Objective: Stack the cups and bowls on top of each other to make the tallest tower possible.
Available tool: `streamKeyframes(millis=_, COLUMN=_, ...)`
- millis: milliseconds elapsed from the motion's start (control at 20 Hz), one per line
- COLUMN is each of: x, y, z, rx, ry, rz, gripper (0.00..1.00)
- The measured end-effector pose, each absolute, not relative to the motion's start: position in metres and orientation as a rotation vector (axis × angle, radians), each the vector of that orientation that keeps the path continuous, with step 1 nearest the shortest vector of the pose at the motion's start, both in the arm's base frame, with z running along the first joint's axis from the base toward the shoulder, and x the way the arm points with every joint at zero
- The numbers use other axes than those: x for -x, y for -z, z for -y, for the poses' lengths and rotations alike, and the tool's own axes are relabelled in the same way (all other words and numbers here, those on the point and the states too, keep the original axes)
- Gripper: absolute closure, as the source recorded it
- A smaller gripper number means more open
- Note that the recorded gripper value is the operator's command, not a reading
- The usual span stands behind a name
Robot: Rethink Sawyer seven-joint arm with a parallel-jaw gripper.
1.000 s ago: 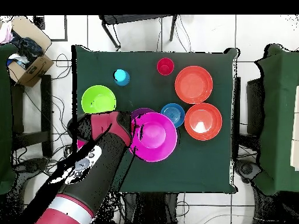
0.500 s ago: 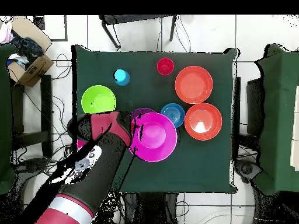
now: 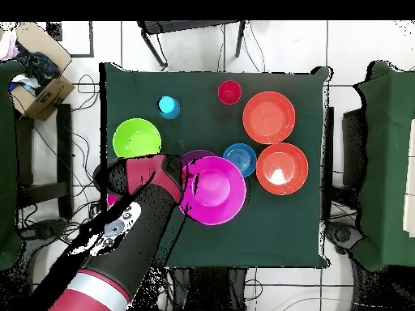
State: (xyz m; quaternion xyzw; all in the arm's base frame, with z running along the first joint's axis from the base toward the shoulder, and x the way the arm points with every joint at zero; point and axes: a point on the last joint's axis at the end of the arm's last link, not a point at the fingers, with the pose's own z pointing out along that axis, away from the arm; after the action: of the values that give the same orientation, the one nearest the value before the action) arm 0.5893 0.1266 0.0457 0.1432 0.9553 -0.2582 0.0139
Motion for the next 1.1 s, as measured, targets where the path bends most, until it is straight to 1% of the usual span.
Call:
streamKeyframes(millis=700, x=-0.5889, y=-0.0449, z=-0.1264, rx=-0.446, ry=0.806, rz=-2.976, gripper=1.00)
streamKeyframes(millis=750, x=-0.5888, y=-0.0449, z=-0.1263, rx=-0.446, ry=0.806, rz=-2.976, gripper=0.00)
streamKeyframes(millis=1100, x=-0.5888, y=-0.0448, z=-0.1262, rx=-0.446, ry=0.806, rz=-2.976, gripper=0.00)
